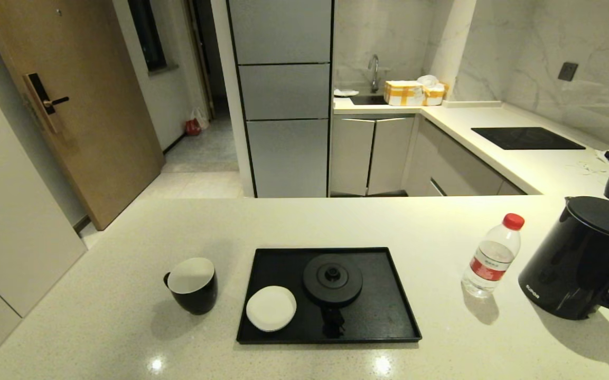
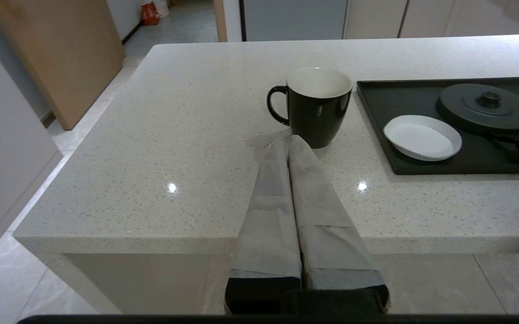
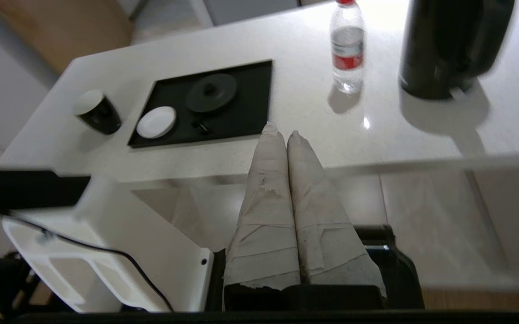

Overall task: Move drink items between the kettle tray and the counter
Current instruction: Return the tea cup to its original position

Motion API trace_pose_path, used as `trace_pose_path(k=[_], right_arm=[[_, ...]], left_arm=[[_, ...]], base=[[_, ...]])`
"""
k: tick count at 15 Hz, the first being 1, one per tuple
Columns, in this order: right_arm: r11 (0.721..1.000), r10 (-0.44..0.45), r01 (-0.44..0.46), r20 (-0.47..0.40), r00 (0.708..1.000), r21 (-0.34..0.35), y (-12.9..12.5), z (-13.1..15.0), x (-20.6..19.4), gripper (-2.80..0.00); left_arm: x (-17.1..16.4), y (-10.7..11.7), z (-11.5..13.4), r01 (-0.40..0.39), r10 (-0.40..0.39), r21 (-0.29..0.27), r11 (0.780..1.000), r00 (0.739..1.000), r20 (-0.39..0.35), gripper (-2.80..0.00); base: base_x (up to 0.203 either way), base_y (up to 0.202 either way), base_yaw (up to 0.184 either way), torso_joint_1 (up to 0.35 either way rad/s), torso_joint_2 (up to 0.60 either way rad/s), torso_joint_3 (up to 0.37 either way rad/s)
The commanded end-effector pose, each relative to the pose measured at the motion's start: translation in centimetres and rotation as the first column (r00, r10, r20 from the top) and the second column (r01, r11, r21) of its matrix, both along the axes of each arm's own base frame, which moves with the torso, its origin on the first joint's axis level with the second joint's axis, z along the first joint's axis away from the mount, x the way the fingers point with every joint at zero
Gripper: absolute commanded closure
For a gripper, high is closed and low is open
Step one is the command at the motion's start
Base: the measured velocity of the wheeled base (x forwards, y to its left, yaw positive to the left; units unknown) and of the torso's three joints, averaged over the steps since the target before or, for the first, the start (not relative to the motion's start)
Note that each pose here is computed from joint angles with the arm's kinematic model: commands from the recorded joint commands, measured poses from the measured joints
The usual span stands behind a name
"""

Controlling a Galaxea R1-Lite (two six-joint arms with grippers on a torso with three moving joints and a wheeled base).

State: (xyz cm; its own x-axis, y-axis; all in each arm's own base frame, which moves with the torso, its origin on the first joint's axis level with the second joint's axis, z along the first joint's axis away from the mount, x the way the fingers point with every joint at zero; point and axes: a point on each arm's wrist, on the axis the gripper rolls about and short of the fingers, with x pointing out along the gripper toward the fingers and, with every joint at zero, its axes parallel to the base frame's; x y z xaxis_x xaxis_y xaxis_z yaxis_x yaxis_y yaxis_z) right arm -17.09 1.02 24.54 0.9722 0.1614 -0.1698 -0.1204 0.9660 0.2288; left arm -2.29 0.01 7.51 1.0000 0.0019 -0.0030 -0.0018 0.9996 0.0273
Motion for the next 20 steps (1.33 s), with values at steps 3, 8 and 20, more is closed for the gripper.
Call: trace_pose_path(k=[3, 8, 20], right_arm=[[0.999, -0.009, 0.021, 0.244, 0.97, -0.048, -0.6, -5.2, 2.9, 0.0], [0.996, -0.045, 0.069, 0.327, 0.944, -0.06, -0.8, -9.2, 10.4, 0.0], [0.96, -0.11, 0.153, 0.188, 0.976, -0.234, -1.0, -17.2, 14.8, 0.0]], left_arm=[[0.0, 0.0, 0.0, -0.001, 0.001, 0.0, 1.0, 1.0, 0.001, 0.0], [0.0, 0.0, 0.0, -0.001, 0.001, 0.0, 1.0, 1.0, 0.0, 0.0], [0.0, 0.0, 0.0, -0.001, 0.001, 0.0, 1.0, 1.0, 0.0, 0.0]], base=[[0.0, 0.0, 0.0, 0.0, 0.0, 0.0], [0.0, 0.0, 0.0, 0.0, 0.0, 0.0], [0.0, 0.0, 0.0, 0.0, 0.0, 0.0]])
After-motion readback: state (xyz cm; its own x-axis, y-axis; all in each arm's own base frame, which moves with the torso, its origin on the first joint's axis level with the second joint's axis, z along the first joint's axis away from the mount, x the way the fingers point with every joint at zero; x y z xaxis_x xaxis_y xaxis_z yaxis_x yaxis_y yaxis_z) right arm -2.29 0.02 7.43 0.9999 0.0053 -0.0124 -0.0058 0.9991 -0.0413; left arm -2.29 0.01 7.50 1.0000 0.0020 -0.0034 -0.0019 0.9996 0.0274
